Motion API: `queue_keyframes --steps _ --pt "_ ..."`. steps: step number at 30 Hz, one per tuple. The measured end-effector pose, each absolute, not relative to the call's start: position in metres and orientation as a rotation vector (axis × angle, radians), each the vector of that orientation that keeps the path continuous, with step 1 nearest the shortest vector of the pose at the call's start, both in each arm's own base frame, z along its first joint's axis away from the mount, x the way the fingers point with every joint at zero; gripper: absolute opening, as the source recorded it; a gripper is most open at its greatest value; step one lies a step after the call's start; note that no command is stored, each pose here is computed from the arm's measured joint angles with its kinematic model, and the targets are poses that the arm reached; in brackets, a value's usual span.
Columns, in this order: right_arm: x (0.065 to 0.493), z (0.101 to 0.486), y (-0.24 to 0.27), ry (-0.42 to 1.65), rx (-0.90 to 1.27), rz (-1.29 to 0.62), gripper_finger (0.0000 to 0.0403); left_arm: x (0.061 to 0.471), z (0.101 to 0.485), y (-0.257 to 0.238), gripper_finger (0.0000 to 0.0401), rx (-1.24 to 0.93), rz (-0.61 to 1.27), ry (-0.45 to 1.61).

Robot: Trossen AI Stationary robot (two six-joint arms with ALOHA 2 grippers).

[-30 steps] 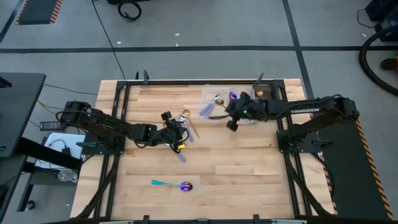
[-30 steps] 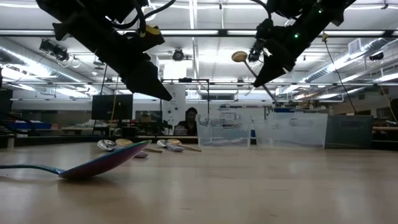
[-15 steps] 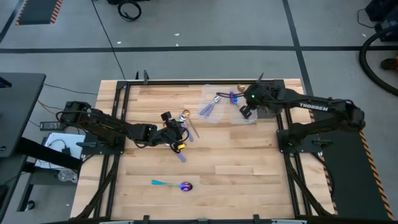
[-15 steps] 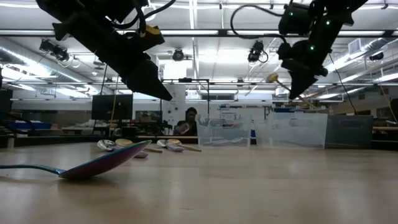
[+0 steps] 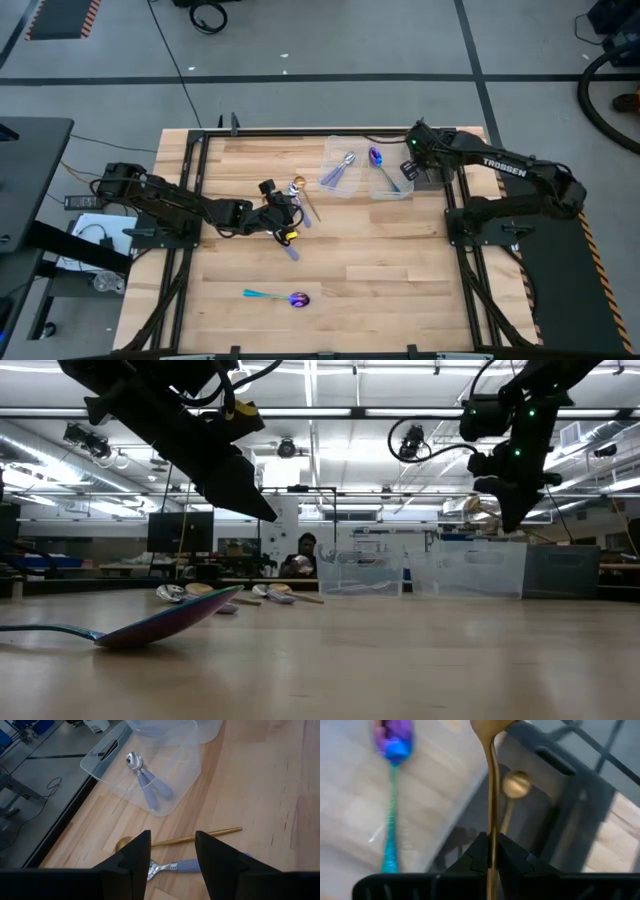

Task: Sort silverware by color (type)
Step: Put the middle golden spoon into the black bin, then put the left gray spoon into the left transparent bin

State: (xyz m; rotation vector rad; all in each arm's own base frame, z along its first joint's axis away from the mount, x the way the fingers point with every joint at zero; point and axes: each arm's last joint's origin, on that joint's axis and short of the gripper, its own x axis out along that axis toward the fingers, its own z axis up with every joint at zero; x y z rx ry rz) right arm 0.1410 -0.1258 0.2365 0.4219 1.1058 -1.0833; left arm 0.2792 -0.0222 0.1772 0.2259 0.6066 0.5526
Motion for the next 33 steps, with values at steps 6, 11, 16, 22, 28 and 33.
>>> queue_keyframes --steps 6,11,16,22,28,33 --pt "0.131 0.231 -0.135 1.208 0.417 -1.142 0.0032 0.279 0.177 -0.022 0.016 0.226 0.552 0.607" --pt "0.13 0.22 -0.142 1.313 0.42 -1.138 0.0032 0.279 0.177 -0.022 0.016 0.228 0.552 0.611" --pt "0.131 0.207 -0.15 1.413 0.445 -1.131 0.0032 0.279 0.176 -0.022 0.016 0.231 0.552 0.617" --pt "0.133 0.194 -0.157 1.479 0.481 -1.12 0.0039 0.278 0.176 -0.022 0.016 0.226 0.554 0.619" --pt "0.134 0.192 -0.159 1.488 0.482 -1.116 0.0071 0.277 0.175 -0.022 0.016 0.234 0.553 0.639" --pt "0.134 0.193 -0.158 1.482 0.488 -1.087 0.0114 0.277 0.174 -0.022 0.016 0.236 0.553 0.643"
